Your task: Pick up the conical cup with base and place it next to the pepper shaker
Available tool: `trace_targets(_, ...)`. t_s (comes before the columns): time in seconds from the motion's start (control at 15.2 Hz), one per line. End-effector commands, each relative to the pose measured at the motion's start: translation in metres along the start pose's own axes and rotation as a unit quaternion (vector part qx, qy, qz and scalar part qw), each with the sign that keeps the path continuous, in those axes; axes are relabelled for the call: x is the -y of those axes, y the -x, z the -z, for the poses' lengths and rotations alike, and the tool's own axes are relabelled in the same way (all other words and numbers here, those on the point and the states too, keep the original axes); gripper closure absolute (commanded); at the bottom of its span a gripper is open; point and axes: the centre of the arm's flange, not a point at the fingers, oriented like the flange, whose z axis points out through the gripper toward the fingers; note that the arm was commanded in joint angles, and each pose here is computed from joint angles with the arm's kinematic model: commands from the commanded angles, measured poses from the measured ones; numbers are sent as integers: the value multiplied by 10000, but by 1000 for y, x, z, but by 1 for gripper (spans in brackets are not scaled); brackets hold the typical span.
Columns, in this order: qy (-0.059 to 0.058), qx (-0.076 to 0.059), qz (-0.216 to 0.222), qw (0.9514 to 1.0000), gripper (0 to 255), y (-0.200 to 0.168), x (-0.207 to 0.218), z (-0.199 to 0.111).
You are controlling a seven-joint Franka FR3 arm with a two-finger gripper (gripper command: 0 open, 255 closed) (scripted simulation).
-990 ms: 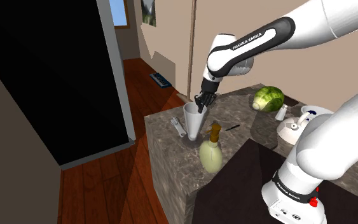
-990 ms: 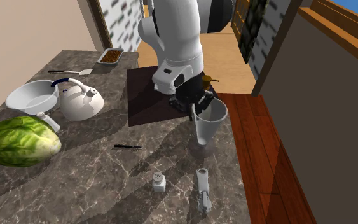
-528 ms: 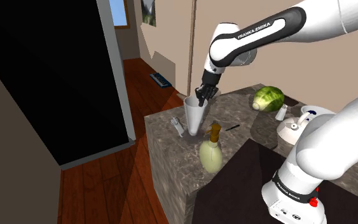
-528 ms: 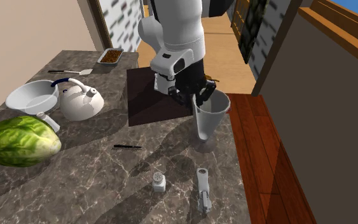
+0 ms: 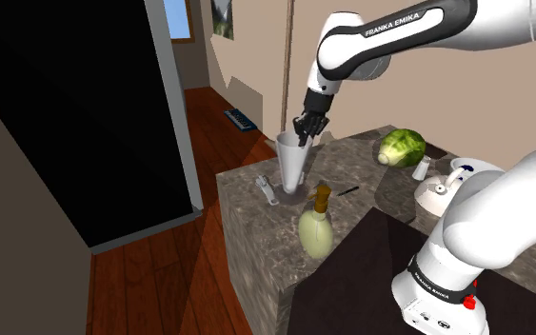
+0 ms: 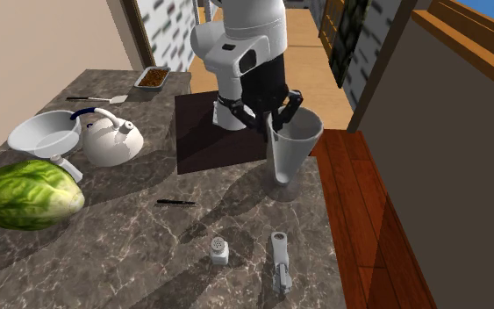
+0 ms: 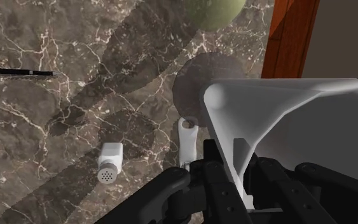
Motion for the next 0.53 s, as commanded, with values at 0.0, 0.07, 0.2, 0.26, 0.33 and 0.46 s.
trace_targets(0.0,0,-2,0,10000,255,0,1,10)
trace_targets(0.07,0,-2,0,10000,255,0,2,15)
trace_targets(0.2,0,-2,0,10000,255,-1,4,26)
trace_targets(0.26,0,-2,0,10000,255,-1,5,31)
trace_targets(0.33,0,-2,0,10000,255,-2,6,36)
trace_targets(0.46,0,-2,0,10000,255,-2,8,46)
